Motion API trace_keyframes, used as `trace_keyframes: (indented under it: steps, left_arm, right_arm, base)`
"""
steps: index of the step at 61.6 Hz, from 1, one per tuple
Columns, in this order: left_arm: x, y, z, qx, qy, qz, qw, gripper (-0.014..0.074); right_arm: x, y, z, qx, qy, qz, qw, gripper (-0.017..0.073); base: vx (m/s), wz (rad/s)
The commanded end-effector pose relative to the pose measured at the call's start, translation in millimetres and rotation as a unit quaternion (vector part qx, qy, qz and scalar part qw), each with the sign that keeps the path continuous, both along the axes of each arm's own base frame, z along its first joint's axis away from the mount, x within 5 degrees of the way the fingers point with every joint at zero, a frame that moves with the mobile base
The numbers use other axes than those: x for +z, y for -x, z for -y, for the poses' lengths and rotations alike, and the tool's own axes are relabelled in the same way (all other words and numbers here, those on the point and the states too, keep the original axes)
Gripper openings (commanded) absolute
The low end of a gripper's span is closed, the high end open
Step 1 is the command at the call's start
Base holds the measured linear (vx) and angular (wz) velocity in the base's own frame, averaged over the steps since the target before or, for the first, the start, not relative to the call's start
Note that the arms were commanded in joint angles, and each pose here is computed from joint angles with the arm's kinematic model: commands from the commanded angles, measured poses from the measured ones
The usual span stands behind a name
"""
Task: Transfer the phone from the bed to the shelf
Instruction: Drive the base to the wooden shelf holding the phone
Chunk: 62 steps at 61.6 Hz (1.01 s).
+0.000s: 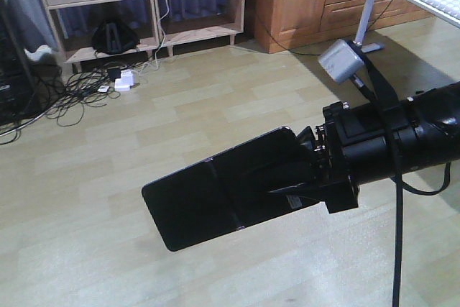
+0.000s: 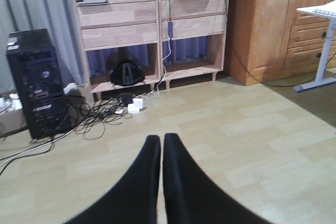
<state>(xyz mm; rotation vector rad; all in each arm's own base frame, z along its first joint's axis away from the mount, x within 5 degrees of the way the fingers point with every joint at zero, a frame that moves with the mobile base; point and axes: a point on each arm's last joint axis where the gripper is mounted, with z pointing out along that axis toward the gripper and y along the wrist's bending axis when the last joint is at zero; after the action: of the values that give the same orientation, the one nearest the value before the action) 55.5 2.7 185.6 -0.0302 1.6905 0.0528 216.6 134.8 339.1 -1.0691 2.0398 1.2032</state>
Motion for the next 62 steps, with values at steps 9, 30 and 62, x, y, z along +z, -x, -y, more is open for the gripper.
trace_keyframes:
  steps: [9, 30, 62]
  left_arm:
    - [4.3, -0.4, -0.2, 0.002, 0.003, 0.034, 0.999, 0.0001]
    - [4.3, -0.4, -0.2, 0.002, 0.003, 0.034, 0.999, 0.0001]
    - [4.3, -0.4, -0.2, 0.002, 0.003, 0.034, 0.999, 0.0001]
  right_arm:
    - [22.0, 11.8, -2.1, 0.029, -0.050, 0.005, 0.998, -0.0002]
    - [22.0, 11.8, -2.1, 0.029, -0.050, 0.005, 0.998, -0.0002]
    - [22.0, 11.8, -2.1, 0.029, -0.050, 0.005, 0.998, -0.0002]
  base:
    - [0.39, -0.14]
    - [0.39, -0.19]
    - [0.41, -0.16]
